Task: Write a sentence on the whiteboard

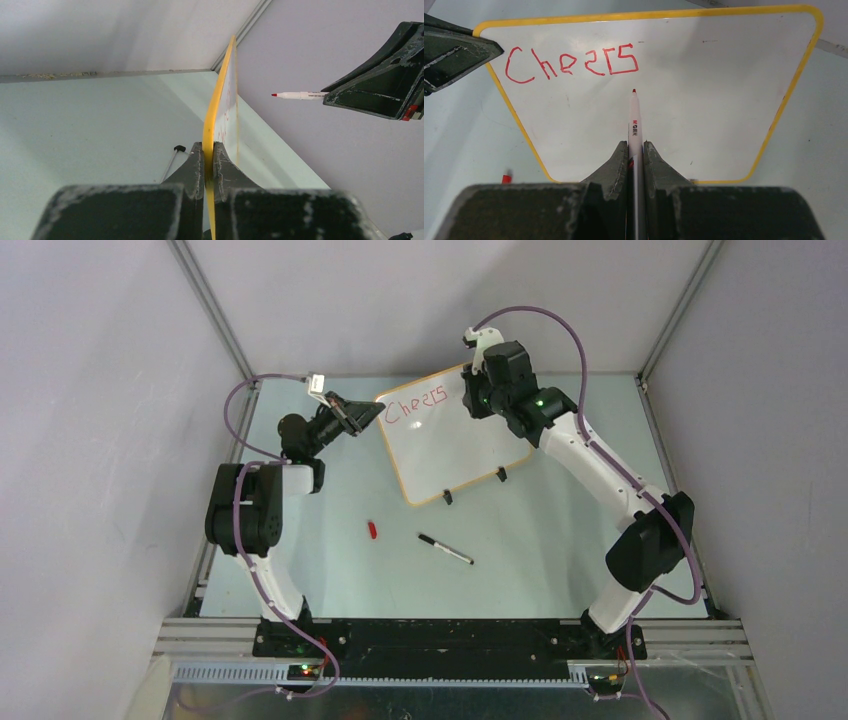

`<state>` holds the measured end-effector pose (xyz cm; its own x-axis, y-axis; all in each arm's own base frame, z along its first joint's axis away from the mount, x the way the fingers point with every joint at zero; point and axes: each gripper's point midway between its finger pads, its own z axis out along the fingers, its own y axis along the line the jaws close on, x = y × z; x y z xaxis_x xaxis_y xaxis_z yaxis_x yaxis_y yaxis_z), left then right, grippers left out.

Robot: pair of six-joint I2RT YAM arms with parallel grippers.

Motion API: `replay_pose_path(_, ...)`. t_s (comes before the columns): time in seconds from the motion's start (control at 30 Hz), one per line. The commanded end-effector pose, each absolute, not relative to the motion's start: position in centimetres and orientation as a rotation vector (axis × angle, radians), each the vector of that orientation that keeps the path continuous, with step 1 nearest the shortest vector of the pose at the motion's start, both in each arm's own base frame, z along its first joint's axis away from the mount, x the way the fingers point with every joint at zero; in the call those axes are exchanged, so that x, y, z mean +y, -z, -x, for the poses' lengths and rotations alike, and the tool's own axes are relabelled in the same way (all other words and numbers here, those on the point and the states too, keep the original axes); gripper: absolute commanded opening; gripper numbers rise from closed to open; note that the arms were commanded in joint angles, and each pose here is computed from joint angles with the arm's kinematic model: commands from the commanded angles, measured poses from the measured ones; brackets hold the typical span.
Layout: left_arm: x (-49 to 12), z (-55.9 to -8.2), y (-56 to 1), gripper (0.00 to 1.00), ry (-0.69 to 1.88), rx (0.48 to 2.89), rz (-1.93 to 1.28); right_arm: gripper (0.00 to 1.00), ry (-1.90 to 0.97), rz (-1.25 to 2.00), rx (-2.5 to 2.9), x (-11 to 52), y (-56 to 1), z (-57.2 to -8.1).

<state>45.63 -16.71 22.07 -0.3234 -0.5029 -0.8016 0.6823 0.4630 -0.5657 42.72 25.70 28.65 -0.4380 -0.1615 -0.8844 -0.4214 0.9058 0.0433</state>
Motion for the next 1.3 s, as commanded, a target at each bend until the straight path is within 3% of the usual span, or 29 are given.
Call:
replay_pose_path(0.0, -16.7, -44.9, -22.1, 0.00, 1.139, 1.444, -0.272, 0.00, -0.335, 0.403, 1.950, 25.4, -31.5, -42.5)
replay_pose_path(1.27, -16.8, -44.8, -22.3, 0.00, 1.142, 1.432, -0.276, 0.00, -0.276, 0.318, 1.960, 23.2, -32.2, -46.8)
